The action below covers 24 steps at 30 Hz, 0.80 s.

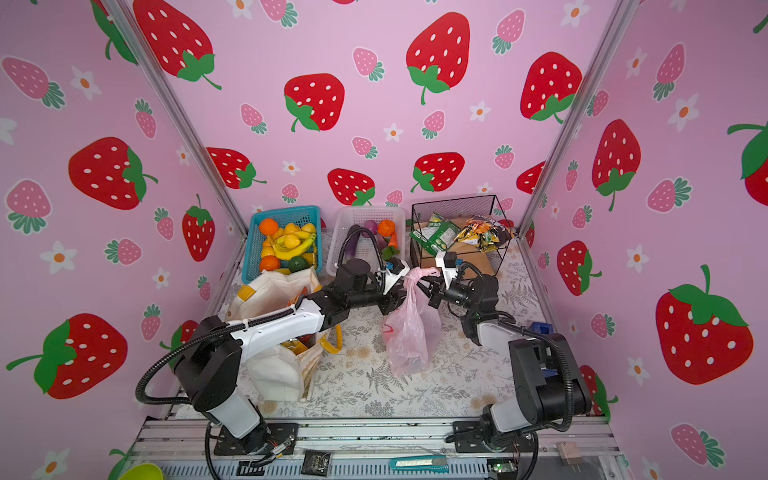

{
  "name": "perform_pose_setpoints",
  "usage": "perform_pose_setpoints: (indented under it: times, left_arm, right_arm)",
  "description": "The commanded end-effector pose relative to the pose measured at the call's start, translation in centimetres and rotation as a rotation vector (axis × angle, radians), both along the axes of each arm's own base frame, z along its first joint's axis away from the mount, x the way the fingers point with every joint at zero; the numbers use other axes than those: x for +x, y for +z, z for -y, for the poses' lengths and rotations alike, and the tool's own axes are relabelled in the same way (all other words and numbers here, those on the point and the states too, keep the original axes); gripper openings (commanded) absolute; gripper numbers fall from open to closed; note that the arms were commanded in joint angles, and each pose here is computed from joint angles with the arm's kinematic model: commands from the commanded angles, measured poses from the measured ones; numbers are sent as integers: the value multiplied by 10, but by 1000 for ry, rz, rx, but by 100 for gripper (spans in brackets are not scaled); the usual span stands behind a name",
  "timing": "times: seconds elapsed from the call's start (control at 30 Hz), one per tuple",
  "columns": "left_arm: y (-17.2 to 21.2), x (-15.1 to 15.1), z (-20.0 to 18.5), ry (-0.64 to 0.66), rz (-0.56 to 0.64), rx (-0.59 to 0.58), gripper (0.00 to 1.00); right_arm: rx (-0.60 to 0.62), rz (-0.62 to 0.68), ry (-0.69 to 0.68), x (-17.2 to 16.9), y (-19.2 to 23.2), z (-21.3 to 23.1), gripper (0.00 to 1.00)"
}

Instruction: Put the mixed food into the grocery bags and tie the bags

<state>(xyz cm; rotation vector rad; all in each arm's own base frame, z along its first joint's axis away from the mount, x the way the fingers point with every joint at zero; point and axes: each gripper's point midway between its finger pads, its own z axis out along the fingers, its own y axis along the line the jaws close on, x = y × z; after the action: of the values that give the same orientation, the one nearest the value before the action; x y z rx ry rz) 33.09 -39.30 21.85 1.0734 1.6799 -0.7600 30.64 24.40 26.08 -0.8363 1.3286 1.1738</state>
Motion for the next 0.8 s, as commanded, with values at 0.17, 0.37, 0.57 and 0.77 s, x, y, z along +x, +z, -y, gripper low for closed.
perform_pose_setpoints:
  times: [0.17,0.37,0.57,0.77]
  left_arm:
    - [28,-2,-2,-32,63,-39,33]
    - [32,0,-3,-23,66,-51,35]
    - [41,-2,-2,-31,68,-83,33]
    - [38,-3,-3,-36,62,-77,23]
  right_arm:
    - [2,62,21,-4,15,-3,0]
    - [-6,58,24,-4,12,-4,0]
    - [-15,63,22,-4,12,-5,0]
    - [-21,59,19,-3,9,-5,0]
